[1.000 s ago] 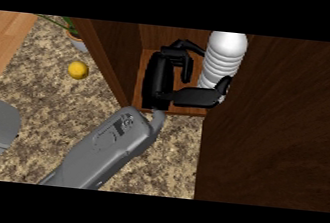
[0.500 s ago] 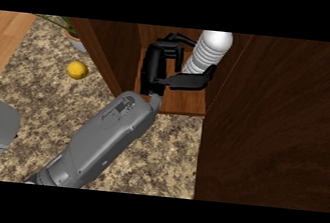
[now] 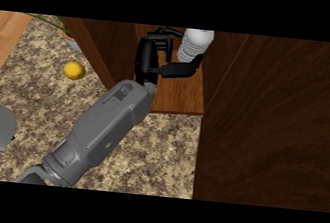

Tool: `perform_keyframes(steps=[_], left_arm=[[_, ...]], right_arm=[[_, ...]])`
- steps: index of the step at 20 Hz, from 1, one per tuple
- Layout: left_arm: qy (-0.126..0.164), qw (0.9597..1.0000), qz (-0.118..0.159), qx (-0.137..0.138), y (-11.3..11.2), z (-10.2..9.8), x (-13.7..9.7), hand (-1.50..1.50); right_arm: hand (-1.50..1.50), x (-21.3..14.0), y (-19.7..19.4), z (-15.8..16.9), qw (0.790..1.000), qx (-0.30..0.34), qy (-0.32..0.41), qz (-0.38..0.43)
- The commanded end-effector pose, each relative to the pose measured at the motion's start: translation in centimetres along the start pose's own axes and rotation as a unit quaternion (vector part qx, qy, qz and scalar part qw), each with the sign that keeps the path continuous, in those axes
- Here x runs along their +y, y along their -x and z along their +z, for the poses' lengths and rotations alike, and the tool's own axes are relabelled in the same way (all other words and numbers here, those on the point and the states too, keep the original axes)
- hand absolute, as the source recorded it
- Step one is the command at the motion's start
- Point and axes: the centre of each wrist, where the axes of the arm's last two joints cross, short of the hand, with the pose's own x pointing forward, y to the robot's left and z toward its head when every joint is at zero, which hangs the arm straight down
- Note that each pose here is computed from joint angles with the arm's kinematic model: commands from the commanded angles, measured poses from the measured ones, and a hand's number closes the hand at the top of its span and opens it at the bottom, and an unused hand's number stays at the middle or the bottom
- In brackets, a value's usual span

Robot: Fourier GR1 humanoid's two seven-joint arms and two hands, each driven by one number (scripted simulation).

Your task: Pick up the bottled water, place it into the cabinet and close the cabinet

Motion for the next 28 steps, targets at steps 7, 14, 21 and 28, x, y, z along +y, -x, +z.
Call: perform_keyframes(steps=[7, 14, 21, 28], left_arm=[[0.013, 0.9931, -0.116, -0.006, 0.6, -2.6, 0.3, -1.50], [0.011, 0.9899, -0.141, -0.008, 0.0, -3.5, 0.2, -1.50], [0.021, 0.9954, -0.090, -0.024, -2.0, -4.8, -0.7, -1.50], [0.075, 0.9960, 0.030, -0.038, -1.7, -3.6, -0.6, -1.50]], right_arm=[[-1.50, 0.6, -1.2, -0.4, 0.999, -0.037, -0.002, -0.026], [-1.50, 0.2, -2.0, -0.5, 0.999, -0.043, -0.013, -0.012], [-1.50, -0.7, -1.1, -0.5, 0.999, -0.044, -0.008, -0.013], [-1.50, 0.4, -1.4, -1.2, 0.999, -0.046, -0.013, -0.003]])
